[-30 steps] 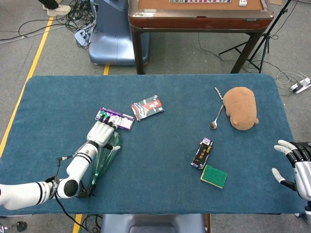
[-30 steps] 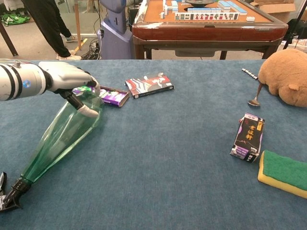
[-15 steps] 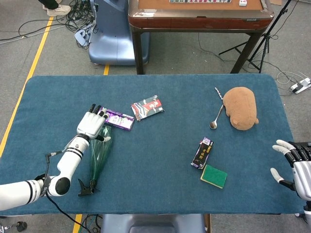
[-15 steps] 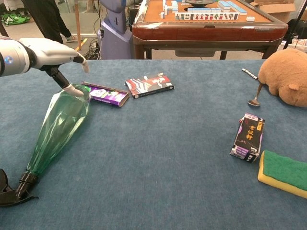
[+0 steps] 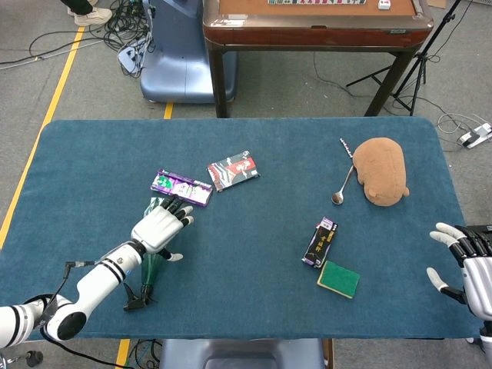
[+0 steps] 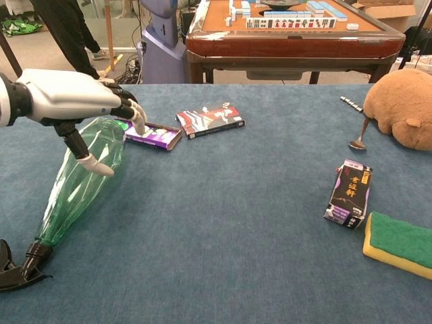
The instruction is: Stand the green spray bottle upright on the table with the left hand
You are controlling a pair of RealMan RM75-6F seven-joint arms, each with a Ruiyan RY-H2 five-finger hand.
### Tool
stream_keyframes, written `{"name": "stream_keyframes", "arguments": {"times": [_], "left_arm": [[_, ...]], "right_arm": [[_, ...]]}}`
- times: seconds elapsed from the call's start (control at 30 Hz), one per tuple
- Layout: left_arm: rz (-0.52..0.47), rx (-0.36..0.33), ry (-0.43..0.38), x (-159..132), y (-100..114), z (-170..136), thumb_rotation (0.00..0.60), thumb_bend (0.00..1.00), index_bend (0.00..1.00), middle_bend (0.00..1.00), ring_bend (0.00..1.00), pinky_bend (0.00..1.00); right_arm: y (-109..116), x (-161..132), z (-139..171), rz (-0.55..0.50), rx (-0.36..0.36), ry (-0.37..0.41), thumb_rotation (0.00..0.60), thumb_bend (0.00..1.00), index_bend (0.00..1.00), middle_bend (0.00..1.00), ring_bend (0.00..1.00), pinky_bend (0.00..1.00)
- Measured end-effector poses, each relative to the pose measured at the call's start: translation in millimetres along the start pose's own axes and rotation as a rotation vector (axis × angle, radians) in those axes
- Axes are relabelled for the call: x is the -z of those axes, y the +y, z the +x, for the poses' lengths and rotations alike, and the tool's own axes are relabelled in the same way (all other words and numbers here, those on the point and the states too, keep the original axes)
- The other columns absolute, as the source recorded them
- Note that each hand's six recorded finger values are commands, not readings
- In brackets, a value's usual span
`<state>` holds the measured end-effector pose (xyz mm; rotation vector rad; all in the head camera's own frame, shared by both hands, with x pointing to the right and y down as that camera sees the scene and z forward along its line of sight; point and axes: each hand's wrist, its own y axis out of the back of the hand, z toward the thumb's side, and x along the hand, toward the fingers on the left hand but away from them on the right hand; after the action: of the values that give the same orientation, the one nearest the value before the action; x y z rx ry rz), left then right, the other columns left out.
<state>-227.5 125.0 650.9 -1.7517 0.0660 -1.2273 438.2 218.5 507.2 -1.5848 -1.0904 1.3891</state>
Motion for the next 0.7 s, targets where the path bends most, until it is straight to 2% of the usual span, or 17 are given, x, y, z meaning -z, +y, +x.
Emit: {"name": "stream_keyframes", "arguments": {"times": [0.13,0.23,0.4,0.7], "left_arm": [[-0.007,0.062,0.016,3,-12,4,0.143,0.13,0.24,0.16,0.00,0.00],[-0.007,0.099,0.047,11,-19,8,0.109,0.13,0.25,0.18,0.00,0.00],[-0.014,0.157,0.111,26,-29,13,0.085,0.12,0.25,0.19,0.00,0.00],[-0.008,0.227,0.242,61,-43,14,0.079,0.11,0.25,0.19,0.00,0.00]], "right_arm": [[0,2,2,-0.001,0.001,-0.007,0.600,0.25,0.29,0.23,0.15,0.18],[0,4,3,-0.001,0.002,-0.011,0.600,0.25,0.29,0.23,0.15,0.18],[0,5,2,-0.002,0.004,-0.012,0.600,0.25,0.29,0.23,0.15,0.18],[-1,3,0,-0.004,0.004,-0.006,0.600,0.25,0.29,0.23,0.15,0.18]]}}
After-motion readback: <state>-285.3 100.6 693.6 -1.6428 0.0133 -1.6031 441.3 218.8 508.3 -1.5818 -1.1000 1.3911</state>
